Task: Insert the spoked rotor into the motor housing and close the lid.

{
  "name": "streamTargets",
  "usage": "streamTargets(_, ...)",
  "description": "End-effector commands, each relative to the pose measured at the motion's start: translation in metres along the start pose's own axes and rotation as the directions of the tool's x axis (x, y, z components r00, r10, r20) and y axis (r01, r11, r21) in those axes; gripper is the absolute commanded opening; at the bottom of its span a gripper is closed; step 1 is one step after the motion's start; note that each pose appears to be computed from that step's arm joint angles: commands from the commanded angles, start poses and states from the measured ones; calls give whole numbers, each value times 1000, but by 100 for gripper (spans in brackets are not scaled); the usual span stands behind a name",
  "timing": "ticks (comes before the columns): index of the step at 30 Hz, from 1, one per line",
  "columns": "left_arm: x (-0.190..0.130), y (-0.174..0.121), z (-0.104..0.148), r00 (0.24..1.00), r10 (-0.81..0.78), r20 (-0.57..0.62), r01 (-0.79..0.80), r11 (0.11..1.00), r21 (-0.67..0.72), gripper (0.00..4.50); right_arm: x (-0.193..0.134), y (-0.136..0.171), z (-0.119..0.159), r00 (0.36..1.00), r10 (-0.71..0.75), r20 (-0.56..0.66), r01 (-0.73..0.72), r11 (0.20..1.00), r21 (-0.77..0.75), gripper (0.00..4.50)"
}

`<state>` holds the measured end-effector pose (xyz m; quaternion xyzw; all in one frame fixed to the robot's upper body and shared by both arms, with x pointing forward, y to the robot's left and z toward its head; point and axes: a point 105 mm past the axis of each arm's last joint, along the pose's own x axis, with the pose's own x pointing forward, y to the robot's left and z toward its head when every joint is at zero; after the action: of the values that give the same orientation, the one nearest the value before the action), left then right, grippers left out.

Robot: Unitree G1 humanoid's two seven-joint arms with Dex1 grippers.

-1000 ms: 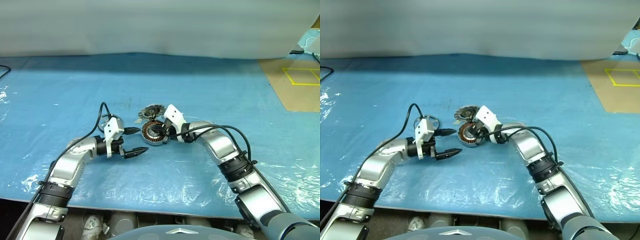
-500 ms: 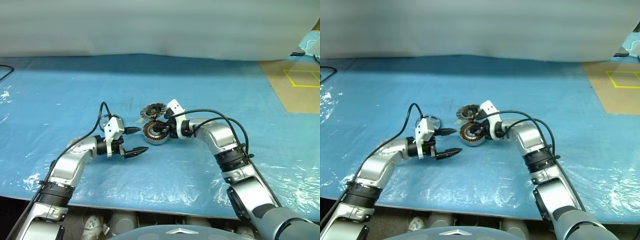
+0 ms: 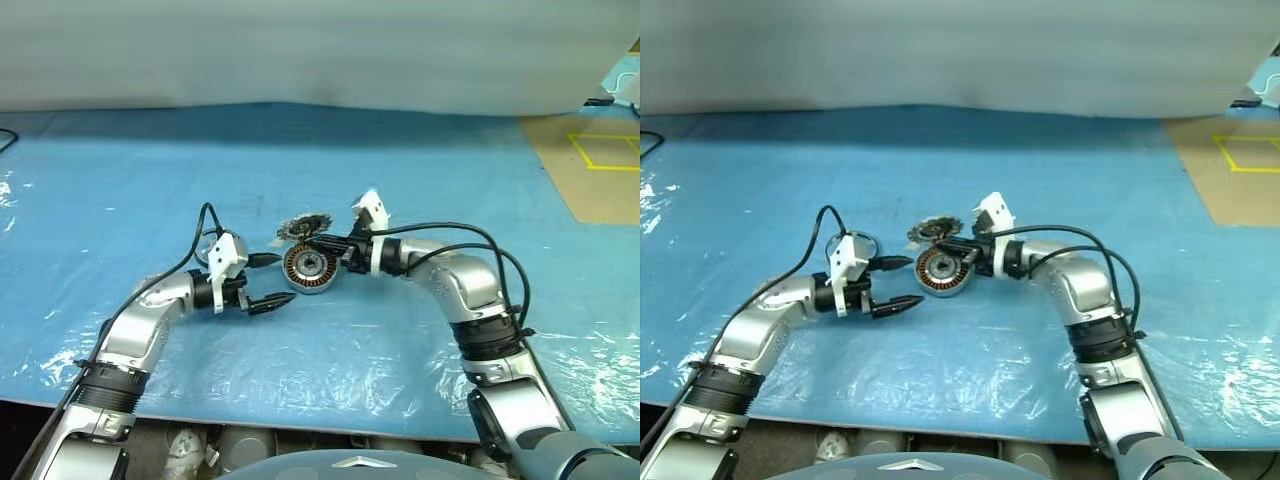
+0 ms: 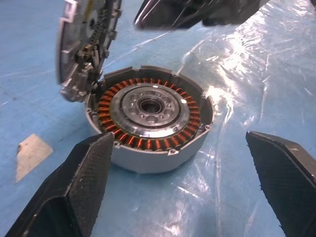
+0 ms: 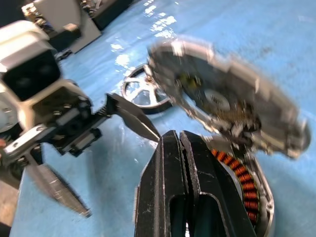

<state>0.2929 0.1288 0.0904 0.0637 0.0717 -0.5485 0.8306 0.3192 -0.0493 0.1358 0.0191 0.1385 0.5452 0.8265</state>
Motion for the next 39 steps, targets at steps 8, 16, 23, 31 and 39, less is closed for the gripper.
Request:
streamTargets(8,-63,48,65,995,100,19,-101,993,55,450,-62,25,5,984,-32,-177,-39,921,-386,3)
streamTargets(16,-58,90,76,971,67,-230,-5,966,257,450,-63,38,31,991,6,-130,-72,860,-505,3)
streamTargets(23,-45,94,58,916,-47,-399,168,946,276,450,-53,43,24,996,-7,-93,-40,867,-497,3)
streamTargets(31,-47,108,52,845,-10,-535,211,925,315,450,-51,40,20,996,-71,-62,33,879,-475,3)
streamTargets(39,-54,113,60,845,13,-535,220,902,370,323,-53,40,15,993,-105,-57,66,884,-463,0)
